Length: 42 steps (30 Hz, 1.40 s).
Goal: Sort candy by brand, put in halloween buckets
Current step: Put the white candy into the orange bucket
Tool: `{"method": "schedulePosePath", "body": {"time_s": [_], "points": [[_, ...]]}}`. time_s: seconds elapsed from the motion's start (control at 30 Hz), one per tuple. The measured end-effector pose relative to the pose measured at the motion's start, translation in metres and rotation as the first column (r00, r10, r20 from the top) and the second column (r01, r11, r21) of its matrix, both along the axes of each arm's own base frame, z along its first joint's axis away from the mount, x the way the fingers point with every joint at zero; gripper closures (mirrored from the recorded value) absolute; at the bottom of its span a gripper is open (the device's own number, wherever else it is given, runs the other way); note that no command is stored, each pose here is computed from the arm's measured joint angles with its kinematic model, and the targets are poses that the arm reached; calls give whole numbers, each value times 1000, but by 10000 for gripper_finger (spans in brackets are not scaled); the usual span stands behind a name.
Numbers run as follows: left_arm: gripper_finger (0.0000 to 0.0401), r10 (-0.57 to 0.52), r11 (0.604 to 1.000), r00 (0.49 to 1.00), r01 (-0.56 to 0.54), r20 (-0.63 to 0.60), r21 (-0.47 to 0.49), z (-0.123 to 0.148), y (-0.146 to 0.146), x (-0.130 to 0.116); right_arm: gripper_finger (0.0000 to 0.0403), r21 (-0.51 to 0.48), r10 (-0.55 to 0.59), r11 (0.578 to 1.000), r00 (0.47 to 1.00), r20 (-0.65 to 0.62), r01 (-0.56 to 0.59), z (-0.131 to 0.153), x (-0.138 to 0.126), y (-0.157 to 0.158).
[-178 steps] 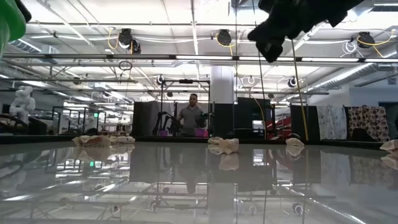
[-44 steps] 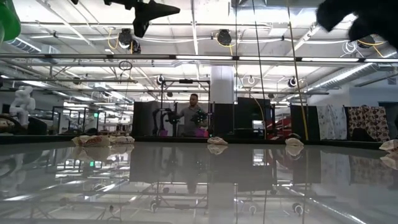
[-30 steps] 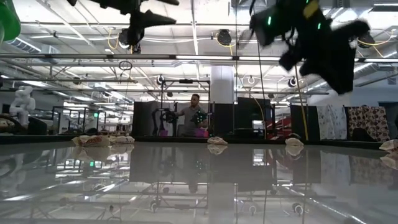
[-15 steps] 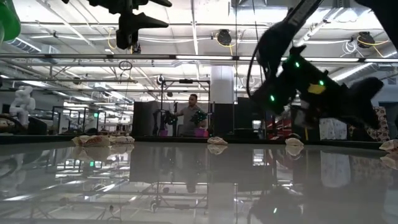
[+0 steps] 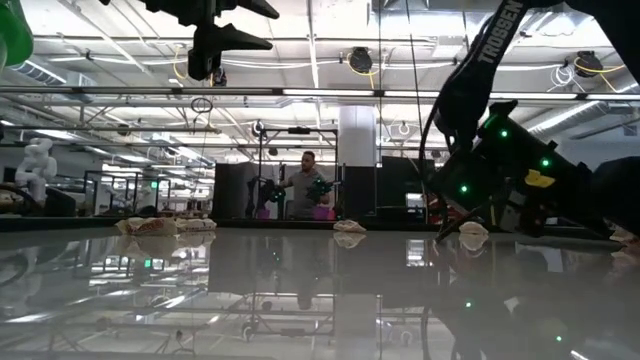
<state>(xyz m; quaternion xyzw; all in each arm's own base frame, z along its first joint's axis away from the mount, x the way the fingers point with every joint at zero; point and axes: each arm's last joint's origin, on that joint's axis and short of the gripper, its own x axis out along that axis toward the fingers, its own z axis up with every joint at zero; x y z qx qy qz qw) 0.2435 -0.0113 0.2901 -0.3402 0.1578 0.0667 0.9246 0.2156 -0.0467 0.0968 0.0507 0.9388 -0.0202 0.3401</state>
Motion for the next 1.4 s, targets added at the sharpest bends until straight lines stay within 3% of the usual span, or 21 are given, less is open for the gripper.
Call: {"method": "schedulePosePath", "body": {"time_s": [0.17,0.4,0.57,0.8,0.93,1.1,1.23,1.4], "points": [[224,14,1000,1000,-14,0,12,0,1,0,133,-5,5,1000,997,81,-4,-6,5,-1],[224,16,1000,1000,-16,0,7,0,0,0,179,-8,-48,999,995,85,49,-6,6,1],[224,14,1000,1000,-14,0,6,0,0,0,248,-9,-64,998,993,97,65,-7,7,1],[224,13,1000,1000,-13,0,6,0,0,0,380,-44,-93,994,991,101,98,-7,7,1],[224,9,1000,1000,-9,0,11,0,0,0,394,-59,-95,993,993,77,99,-1,8,0],[224,8,1000,1000,-8,-1,13,0,0,0,401,-112,-126,983,982,141,142,28,22,-2],[224,0,999,1000,1,-6,36,-1,0,0,402,-124,-171,969,941,293,215,67,40,3],[224,-1,999,1000,1,-9,38,-1,0,0,402,74,-378,916,792,480,393,132,56,27]]}}
